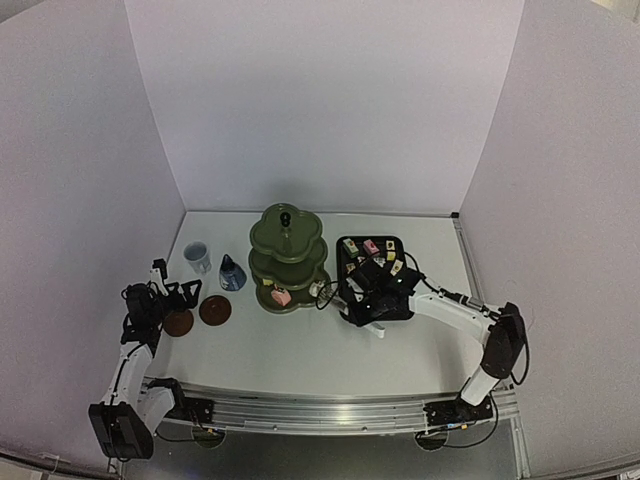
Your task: Serve the afternoon tea
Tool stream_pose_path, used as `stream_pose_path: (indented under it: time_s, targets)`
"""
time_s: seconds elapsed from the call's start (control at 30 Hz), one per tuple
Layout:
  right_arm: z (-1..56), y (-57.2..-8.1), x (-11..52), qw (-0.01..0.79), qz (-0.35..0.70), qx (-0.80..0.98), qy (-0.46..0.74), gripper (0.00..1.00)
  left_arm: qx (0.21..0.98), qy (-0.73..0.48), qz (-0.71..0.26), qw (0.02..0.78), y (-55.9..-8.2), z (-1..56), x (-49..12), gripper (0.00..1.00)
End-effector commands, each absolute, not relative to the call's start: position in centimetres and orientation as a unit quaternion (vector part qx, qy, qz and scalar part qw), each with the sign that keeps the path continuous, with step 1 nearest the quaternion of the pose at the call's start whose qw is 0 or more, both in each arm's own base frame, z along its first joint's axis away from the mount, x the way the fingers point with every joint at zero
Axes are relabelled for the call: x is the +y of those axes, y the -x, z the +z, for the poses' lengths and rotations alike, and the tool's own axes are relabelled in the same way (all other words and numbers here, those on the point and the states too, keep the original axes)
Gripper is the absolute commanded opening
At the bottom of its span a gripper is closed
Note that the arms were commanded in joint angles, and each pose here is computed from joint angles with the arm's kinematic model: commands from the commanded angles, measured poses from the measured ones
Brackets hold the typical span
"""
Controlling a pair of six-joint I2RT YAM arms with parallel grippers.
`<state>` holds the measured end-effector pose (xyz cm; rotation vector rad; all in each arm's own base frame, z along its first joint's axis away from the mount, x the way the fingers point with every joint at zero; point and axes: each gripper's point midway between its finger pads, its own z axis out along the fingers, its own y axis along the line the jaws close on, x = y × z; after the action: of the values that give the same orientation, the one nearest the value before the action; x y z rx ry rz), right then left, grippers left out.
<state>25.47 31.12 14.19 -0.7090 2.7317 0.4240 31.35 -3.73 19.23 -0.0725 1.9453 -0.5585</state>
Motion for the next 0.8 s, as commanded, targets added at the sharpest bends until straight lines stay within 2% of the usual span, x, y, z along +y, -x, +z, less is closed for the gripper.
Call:
stream_pose_path:
  time_s: [0.0,0.3,0.67,0.77]
  targets:
    - [15.4,-27.8,33.8,0.179,0.168,0.933,0.263,0.00,0.800,0.021,-0.226,0.556,-31.7,21.5,-3.6,1.00]
    - [12.4,-29.8,34.9,0.173,0.139,0.940,0.259,0.00,0.799,0.015,-0.218,0.560,-31.8,21.8,-3.5,1.00]
    - [11.3,-30.6,35.1,0.176,0.126,0.944,0.250,0.00,0.802,0.018,-0.217,0.556,-31.9,21.4,-3.4,1.00]
    - [11.0,-30.7,35.0,0.175,0.121,0.945,0.247,0.06,0.803,0.019,-0.217,0.554,-31.9,21.3,-3.4,1.00]
